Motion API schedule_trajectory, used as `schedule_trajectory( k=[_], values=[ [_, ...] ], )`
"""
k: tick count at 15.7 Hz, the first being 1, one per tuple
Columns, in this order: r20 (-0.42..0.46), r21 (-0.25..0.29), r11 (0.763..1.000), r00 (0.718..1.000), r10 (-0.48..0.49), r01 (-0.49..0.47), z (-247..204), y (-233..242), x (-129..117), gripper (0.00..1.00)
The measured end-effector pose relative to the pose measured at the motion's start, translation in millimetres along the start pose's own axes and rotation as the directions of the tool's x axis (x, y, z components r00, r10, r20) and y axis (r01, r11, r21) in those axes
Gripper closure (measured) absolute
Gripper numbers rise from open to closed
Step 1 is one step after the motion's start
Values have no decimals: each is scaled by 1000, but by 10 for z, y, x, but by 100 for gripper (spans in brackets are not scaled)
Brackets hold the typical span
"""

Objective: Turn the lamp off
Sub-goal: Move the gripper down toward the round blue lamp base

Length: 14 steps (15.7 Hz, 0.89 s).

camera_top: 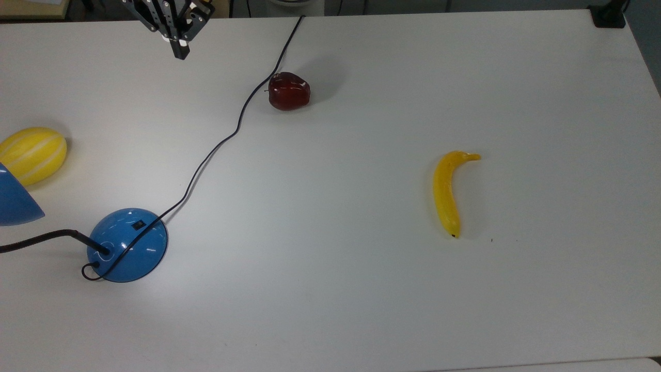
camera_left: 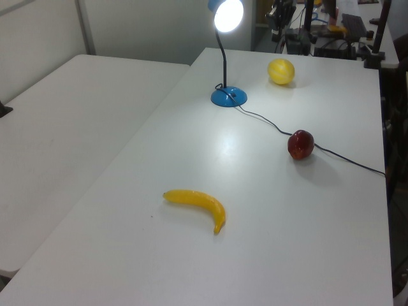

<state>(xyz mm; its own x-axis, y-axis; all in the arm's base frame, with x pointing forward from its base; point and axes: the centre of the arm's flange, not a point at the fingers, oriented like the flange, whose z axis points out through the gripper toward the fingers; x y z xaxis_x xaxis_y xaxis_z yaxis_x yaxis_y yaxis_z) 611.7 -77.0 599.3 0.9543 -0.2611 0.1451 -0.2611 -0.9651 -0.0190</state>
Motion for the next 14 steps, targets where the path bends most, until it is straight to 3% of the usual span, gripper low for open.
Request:
schedule_trajectory(
  k=[6,14],
  values=[
    [-93,-20,999,995,36,-38,497,158,284,99],
    [-171,-48,983,971,167,-177,1453,484,687,99]
  ],
)
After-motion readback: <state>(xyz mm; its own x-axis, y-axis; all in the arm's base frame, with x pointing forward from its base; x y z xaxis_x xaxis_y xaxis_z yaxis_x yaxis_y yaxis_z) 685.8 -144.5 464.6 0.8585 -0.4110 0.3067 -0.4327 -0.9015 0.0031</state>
